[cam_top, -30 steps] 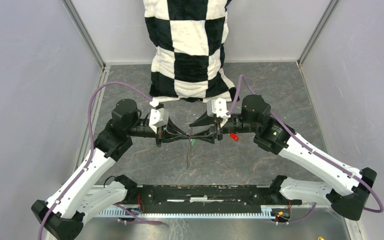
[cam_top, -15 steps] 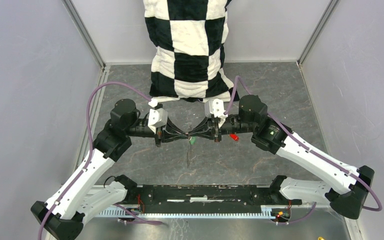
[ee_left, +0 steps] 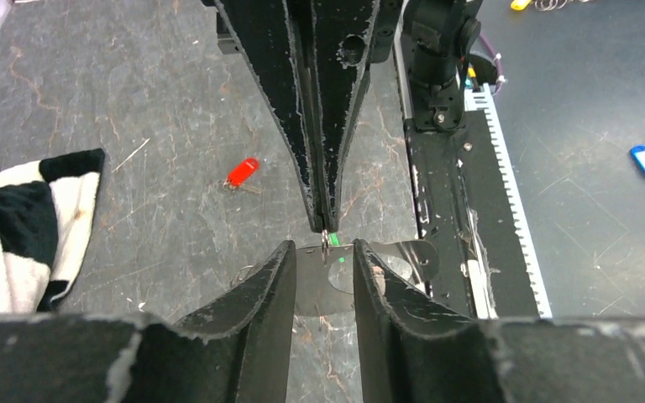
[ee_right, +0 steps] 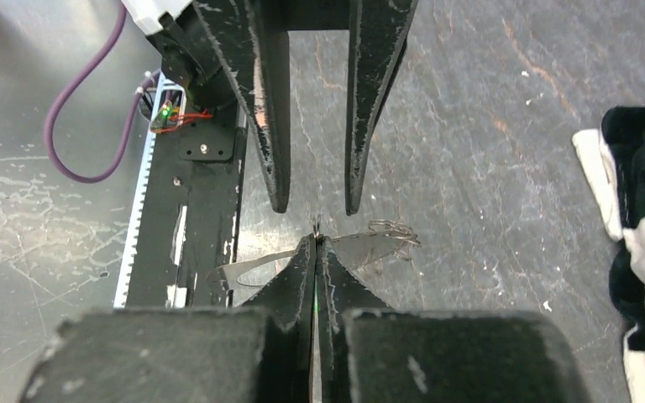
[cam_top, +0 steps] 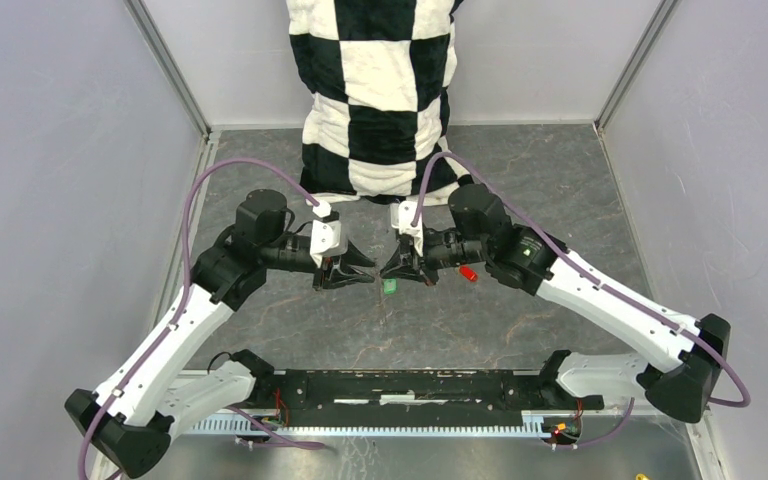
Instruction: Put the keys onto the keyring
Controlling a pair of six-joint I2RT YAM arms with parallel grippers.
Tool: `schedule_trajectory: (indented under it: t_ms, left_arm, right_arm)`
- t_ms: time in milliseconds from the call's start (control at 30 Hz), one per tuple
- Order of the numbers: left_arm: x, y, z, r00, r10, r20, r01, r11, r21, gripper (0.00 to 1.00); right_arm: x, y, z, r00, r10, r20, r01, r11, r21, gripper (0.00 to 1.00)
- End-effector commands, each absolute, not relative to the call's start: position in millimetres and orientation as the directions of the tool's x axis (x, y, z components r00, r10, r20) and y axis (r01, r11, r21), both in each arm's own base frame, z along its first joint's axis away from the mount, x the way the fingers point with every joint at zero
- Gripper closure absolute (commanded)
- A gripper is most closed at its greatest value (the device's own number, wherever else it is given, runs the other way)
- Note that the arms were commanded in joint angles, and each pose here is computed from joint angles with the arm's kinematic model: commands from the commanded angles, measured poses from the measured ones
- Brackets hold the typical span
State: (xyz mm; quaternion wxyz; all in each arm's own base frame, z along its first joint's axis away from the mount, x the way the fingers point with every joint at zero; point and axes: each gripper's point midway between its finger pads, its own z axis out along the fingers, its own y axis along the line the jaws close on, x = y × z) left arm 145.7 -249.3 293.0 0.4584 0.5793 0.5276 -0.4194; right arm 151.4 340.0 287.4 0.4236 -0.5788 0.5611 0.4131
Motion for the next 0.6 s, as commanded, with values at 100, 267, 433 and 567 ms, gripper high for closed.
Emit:
schedule_trajectory:
  t_ms: [100,267,433,567]
  left_arm:
    - [152,-246,293,0.192,0.27,-0.943,0.981,-0.045,0.187,0.61]
    - [160,-245,289,0.216,0.296,-0.93,0.976,-0.03,0.217,0.62]
    - [167,-246,296,0.239,0.288,-0.927,0.969,-0.004,0.248,0.61]
    - [163,-248,297,0.222,0.275,-0.935,0.974,-0.017,0.226,0.62]
  right_arm:
    - [160,341,312,0.061,-0.327,-0.943,-0.998,0.002,-0.065,0.99]
    - [157,344,313,0.056,-0.341,-0.938,-0.998,-0.014,-0.055,1.0]
    - [153,348,313,0.054,-0.355,-0.933,-0.998,-0.029,-0.047,1.0]
    - [153,353,315,0.058,-0.367,-0.928,-0.998,-0.034,-0.048,1.0]
